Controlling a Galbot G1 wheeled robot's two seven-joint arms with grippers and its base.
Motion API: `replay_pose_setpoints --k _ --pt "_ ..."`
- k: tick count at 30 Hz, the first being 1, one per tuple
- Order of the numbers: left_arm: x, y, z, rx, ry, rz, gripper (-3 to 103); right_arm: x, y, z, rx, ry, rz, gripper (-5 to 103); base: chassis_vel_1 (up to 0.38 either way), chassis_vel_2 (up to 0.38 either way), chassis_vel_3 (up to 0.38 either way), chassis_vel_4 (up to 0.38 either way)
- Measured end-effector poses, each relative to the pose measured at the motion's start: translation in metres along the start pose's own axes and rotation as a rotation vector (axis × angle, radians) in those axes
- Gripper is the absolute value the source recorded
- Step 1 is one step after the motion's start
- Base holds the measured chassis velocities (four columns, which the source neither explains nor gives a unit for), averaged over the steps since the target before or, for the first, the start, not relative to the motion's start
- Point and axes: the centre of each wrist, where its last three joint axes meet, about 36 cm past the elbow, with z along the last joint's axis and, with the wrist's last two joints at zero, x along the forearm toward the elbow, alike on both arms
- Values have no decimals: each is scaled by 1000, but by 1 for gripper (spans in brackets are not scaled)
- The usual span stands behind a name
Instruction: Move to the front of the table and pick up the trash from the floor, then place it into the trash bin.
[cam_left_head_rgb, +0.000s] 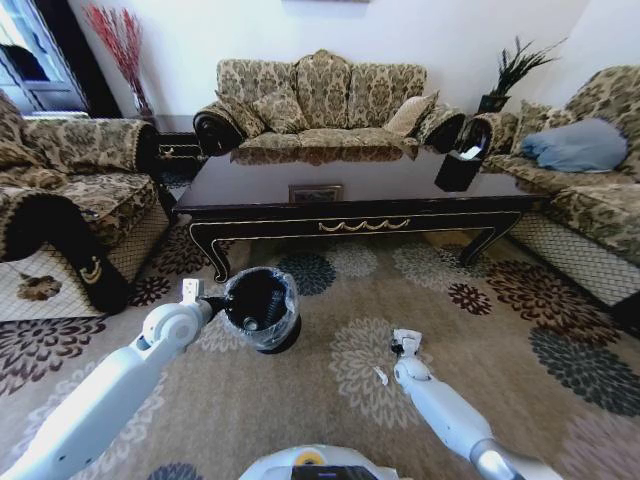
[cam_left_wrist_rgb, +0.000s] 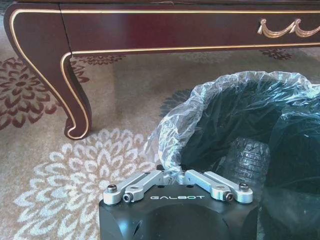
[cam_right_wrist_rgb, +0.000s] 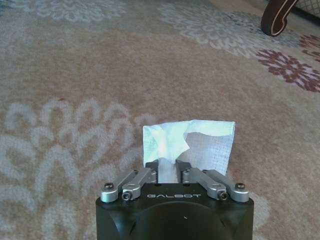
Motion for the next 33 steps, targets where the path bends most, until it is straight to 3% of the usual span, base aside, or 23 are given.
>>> replay_pose_setpoints --k 1,2,6,12,19,23,33 --pt "0 0 0 0 0 0 2 0 -1 1 2 -1 0 20 0 0 0 0" --pt "0 0 0 -1 0 0 2 0 -2 2 6 -2 1 9 0 0 0 0" --pt "0 -1 1 -1 0 0 2 0 -5 5 13 -6 -2 2 0 0 0 0" --pt "-1 -1 1 -1 -1 -1 2 2 -13 9 26 -20 -5 0 0 0 0 0" --pt "-1 -1 0 0 -2 -1 2 7 -27 -12 5 -110 -33 0 0 0 0 0" --pt "-3 -4 1 4 -1 9 2 18 -41 -37 -7 -257 -137 0 0 0 0 0" --pt "-3 -8 3 2 1 16 2 53 -32 -75 -52 -487 -369 0 0 0 0 0"
